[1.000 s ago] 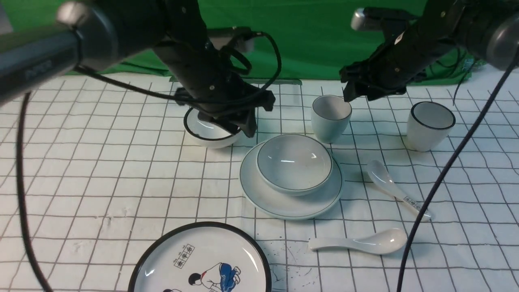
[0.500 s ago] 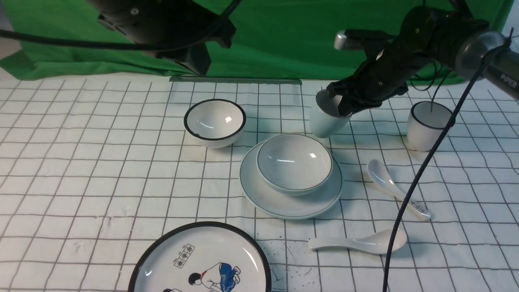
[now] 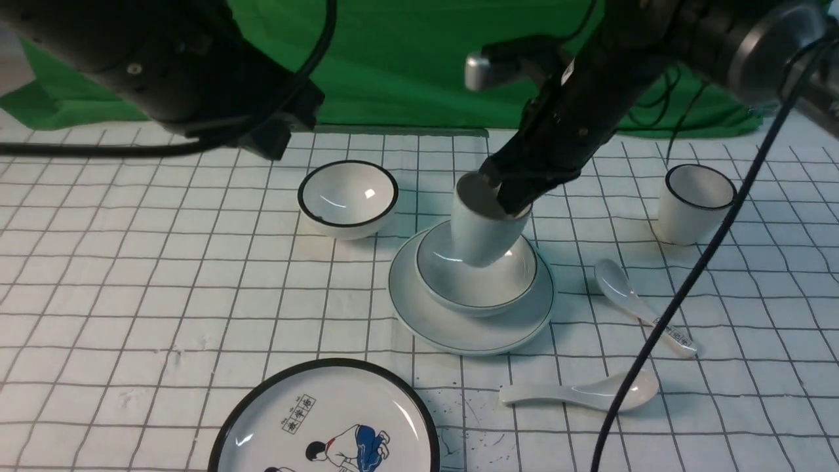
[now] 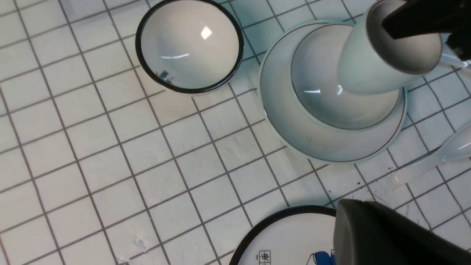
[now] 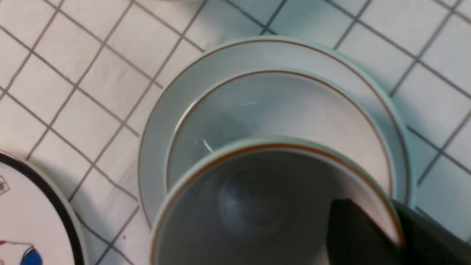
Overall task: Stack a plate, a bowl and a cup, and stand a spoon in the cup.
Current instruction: Use the right arm to put the blue teacup into the blue rice bowl in the middle
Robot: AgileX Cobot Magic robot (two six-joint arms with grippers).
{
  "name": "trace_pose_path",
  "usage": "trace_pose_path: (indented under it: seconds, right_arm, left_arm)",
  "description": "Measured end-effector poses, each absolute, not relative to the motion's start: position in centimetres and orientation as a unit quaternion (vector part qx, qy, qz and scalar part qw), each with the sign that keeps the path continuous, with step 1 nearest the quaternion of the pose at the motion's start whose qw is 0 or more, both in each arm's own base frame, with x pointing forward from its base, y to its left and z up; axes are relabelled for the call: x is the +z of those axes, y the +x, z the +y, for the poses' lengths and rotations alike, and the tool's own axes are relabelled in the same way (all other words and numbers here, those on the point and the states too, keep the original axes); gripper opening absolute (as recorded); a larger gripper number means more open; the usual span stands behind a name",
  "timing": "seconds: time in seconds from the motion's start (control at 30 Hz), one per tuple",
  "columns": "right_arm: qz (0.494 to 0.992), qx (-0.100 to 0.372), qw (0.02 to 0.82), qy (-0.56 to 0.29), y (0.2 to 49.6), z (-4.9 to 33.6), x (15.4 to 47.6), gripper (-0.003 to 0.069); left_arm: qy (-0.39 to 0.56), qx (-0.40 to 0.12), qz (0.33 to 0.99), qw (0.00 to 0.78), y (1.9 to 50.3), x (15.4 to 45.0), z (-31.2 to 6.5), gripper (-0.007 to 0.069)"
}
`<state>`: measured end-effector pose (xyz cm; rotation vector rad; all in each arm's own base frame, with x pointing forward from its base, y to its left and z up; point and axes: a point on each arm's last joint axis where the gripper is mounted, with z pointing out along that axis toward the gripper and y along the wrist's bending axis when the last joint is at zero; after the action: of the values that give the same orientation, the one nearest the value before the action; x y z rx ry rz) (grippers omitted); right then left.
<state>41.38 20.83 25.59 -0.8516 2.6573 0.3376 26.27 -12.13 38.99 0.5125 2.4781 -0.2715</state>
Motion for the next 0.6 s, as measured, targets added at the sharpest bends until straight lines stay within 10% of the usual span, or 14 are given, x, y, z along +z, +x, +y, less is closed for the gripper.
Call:
trace_pose_path:
  seconds: [0.4, 0.6]
  right_arm:
    - [0.931, 0.088, 0.164, -0.313, 42.3, 21.9, 21.7, 0.0120]
    - [0.933, 0.089, 0.157, -0.312, 42.2, 21.9, 22.4, 0.0309]
  left_arm:
    - [0.192, -0.099, 0.934, 0.285, 25.9, 38.1, -11.9, 0.0001]
    - [0.192, -0.099, 0.934, 0.285, 25.9, 38.1, -11.9, 0.0001]
